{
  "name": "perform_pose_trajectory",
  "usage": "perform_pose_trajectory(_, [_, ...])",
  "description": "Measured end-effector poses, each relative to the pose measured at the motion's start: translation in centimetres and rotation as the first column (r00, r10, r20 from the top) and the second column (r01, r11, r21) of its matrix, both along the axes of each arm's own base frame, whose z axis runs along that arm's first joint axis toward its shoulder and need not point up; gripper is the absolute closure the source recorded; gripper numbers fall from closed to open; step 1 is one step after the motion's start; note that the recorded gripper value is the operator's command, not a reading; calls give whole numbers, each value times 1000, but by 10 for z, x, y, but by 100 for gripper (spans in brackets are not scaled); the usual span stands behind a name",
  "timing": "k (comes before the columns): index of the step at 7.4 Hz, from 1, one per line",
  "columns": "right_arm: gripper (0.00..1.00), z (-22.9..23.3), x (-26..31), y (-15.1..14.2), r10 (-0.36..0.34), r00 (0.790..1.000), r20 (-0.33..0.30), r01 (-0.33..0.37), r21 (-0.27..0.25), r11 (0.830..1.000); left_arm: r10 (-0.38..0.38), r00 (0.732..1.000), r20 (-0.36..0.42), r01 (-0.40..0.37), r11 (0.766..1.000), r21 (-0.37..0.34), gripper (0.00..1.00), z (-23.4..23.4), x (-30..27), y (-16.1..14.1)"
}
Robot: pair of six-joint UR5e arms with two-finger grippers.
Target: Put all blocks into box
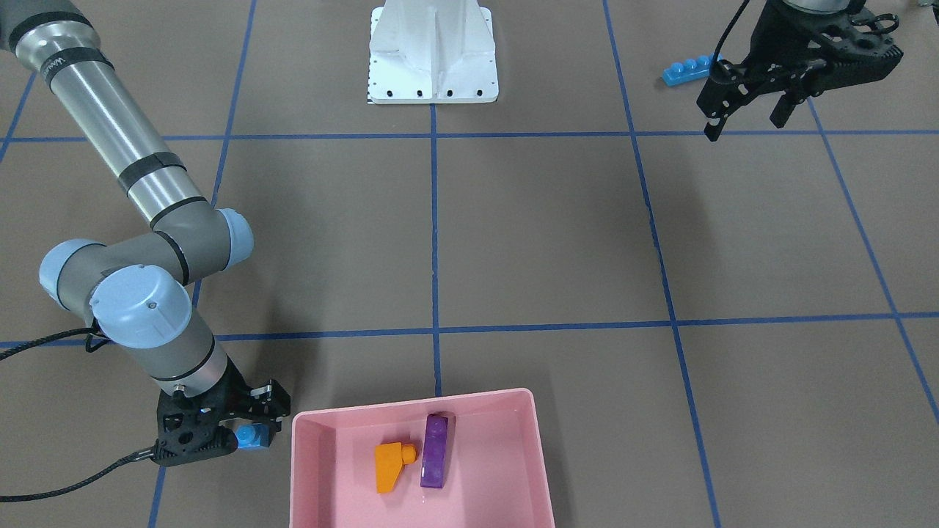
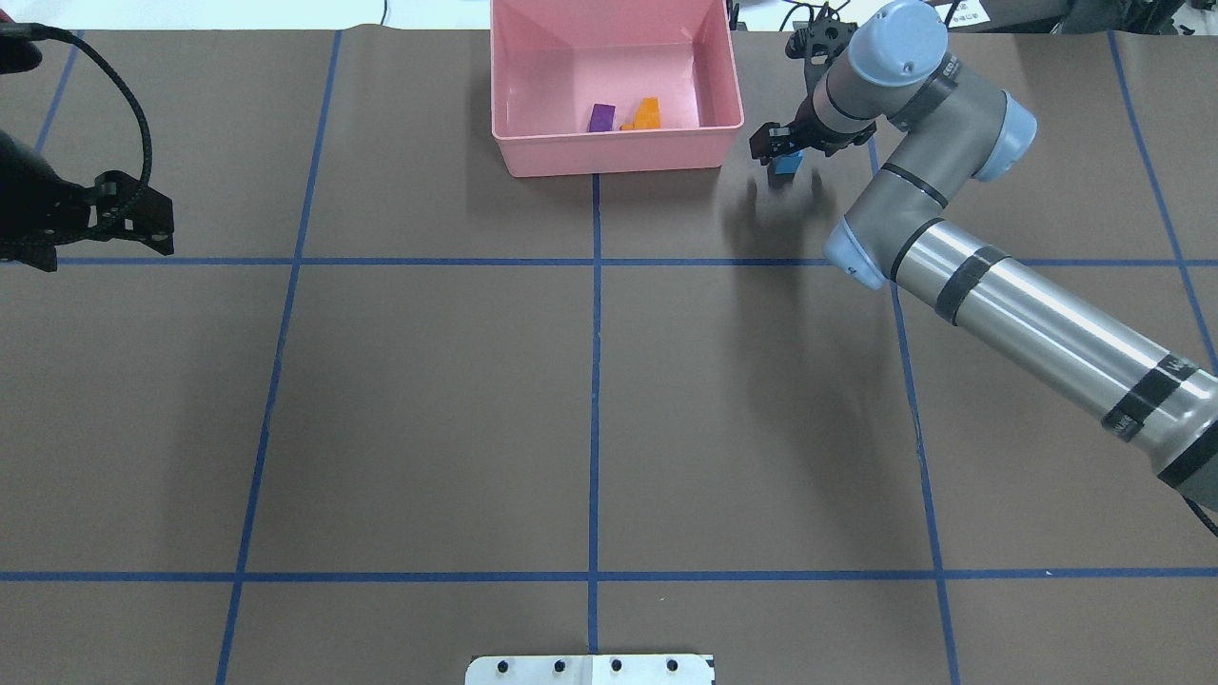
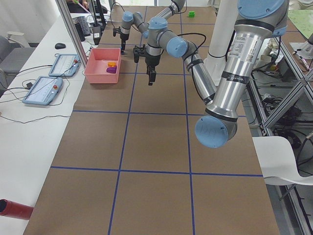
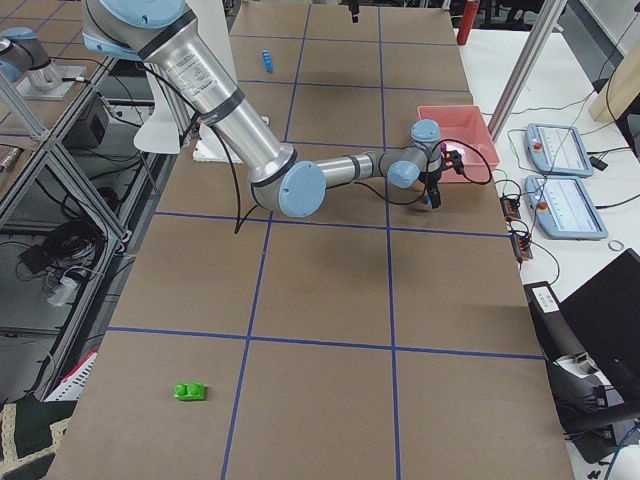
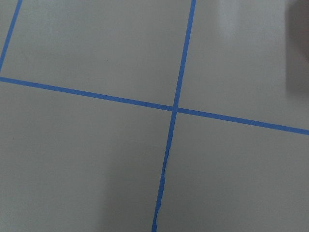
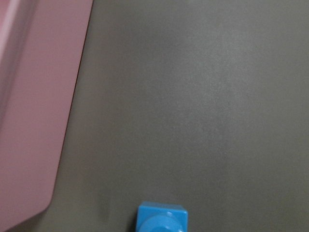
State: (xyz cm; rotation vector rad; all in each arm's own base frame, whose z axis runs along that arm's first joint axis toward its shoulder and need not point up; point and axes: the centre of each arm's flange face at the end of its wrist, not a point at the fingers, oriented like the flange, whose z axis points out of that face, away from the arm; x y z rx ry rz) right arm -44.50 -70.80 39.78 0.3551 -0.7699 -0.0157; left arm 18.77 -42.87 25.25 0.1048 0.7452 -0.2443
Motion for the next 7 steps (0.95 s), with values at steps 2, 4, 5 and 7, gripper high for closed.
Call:
perform_pose_trajectory(2, [89,-3,-10,-5,2,1000,-14,-2,1,1000,1,1000,1,-1,1000,-1,0,0,1,0])
perform_pose_trajectory(4, [100,-12,-3,-7,-1,1000,-2,1,16,1000,6,1000,4,-6,1000,-5,0,2,6,-3])
perform_pose_trajectory(5, [100,-17,6,-7,-7,1000,16,6,19,1000,9,1000,7,-9,1000,-9,0,3,9,-6])
perform_pose_trajectory(7, [100,-46,59,-13,-18,997,78,20,-19,1000,13,1000,12,-13,1000,-15,0,6,14,-11])
